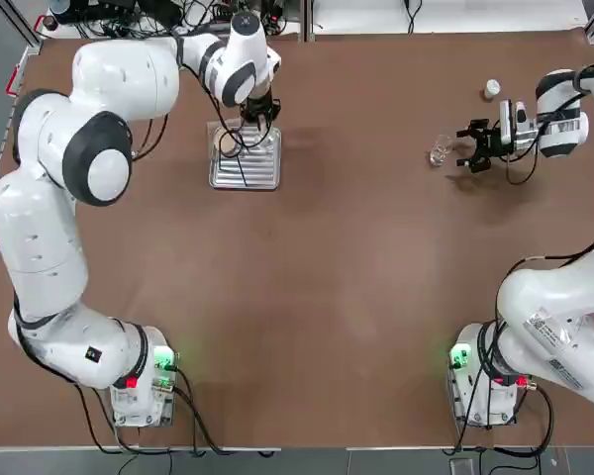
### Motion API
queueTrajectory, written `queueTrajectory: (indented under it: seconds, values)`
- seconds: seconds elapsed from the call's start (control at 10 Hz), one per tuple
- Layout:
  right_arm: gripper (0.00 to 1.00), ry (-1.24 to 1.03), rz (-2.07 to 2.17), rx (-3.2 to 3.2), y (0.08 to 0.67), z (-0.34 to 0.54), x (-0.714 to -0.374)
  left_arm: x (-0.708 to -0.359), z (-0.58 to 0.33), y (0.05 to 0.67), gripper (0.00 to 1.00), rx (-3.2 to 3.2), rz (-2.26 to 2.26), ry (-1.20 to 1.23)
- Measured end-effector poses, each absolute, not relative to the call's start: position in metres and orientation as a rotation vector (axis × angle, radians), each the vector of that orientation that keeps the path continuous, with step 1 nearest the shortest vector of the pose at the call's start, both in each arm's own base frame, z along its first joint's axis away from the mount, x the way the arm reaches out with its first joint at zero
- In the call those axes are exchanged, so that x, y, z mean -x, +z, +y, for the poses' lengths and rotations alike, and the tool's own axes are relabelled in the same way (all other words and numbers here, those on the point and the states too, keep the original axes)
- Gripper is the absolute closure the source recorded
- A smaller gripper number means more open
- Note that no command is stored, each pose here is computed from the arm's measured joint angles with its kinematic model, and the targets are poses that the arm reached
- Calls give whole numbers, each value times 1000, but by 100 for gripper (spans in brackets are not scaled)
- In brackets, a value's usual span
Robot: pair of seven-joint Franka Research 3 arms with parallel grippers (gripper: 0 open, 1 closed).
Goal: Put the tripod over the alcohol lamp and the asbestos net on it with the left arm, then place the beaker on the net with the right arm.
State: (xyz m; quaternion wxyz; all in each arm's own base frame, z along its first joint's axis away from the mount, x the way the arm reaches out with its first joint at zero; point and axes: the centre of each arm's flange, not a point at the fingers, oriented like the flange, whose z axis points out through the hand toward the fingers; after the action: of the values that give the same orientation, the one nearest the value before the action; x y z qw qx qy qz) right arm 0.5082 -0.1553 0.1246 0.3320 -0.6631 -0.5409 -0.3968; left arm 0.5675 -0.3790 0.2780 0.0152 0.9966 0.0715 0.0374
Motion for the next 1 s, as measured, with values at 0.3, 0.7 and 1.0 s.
queueTrajectory:
  seconds: [0.3, 0.7, 1.0]
  values:
    - [0, -1055, -1399, 1729, 127, -148, -512, -574, -398, 322, 74, -3064, 295, 70]
    - [0, -1068, -1389, 1728, 128, -139, -517, -529, -476, 354, 74, -3012, 354, 96]
    - [0, -1069, -1391, 1731, 128, -138, -518, -477, -540, 336, 74, -3016, 395, 51]
